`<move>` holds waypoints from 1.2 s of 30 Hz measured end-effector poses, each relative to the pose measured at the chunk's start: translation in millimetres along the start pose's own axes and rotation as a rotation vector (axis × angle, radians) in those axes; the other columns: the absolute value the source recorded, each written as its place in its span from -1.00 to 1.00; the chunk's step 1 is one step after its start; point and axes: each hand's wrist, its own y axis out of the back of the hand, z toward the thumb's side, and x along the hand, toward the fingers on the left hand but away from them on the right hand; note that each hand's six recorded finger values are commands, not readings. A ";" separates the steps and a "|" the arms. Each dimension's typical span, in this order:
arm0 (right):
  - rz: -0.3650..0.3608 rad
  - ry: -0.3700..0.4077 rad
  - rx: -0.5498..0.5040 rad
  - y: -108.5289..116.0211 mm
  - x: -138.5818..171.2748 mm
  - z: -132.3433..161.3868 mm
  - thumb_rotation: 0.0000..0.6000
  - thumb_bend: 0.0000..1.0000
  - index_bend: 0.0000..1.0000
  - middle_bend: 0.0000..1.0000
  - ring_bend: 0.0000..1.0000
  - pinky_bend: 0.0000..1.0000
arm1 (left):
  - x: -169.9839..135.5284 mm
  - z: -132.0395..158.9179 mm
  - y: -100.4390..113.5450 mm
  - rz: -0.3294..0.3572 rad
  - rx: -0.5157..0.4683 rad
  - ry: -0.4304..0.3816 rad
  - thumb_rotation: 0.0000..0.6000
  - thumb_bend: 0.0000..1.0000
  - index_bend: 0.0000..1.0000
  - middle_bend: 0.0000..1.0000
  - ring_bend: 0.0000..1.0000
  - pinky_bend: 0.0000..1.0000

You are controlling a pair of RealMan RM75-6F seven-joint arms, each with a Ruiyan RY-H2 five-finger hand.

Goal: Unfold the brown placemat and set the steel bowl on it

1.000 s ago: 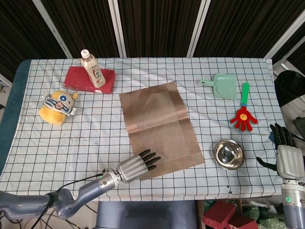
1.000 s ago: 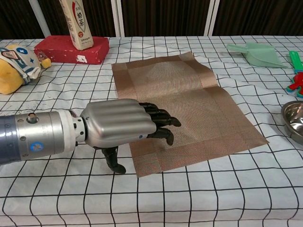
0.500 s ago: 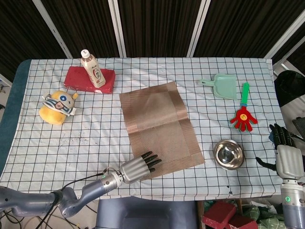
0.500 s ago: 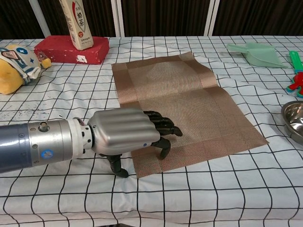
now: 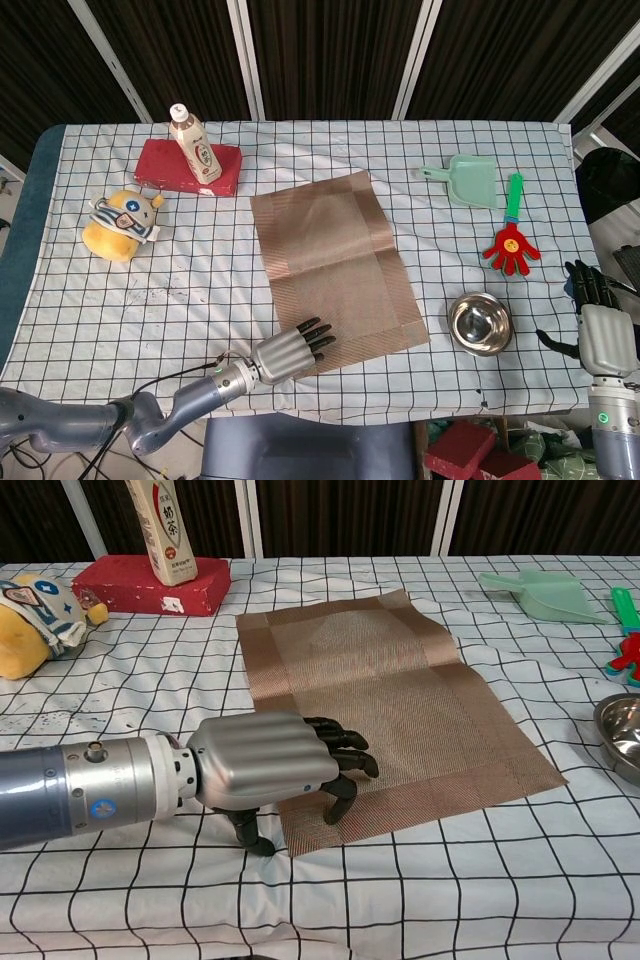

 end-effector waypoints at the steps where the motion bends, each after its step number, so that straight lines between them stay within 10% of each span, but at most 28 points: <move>1: 0.000 0.000 0.000 -0.1 0.0 0.0 1.00 -0.86 -0.95 -0.96 -0.97 -0.64 | -0.4 -0.5 0.8 0.003 -0.001 0.001 1.00 -0.23 -0.15 -0.76 -0.95 -0.80; 23: 0.009 -0.002 -0.002 -1.3 0.7 0.8 1.00 -0.86 -0.94 -0.96 -0.97 -0.64 | 7.2 -2.2 8.1 0.075 -0.013 0.016 1.00 -0.22 -0.11 -0.71 -0.91 -0.80; 36: 0.014 0.001 -0.001 -2.1 1.3 1.9 1.00 -0.87 -0.92 -0.96 -0.97 -0.64 | 4.5 -3.9 11.6 0.119 -0.012 0.024 1.00 -0.24 0.27 -0.62 -0.91 -0.80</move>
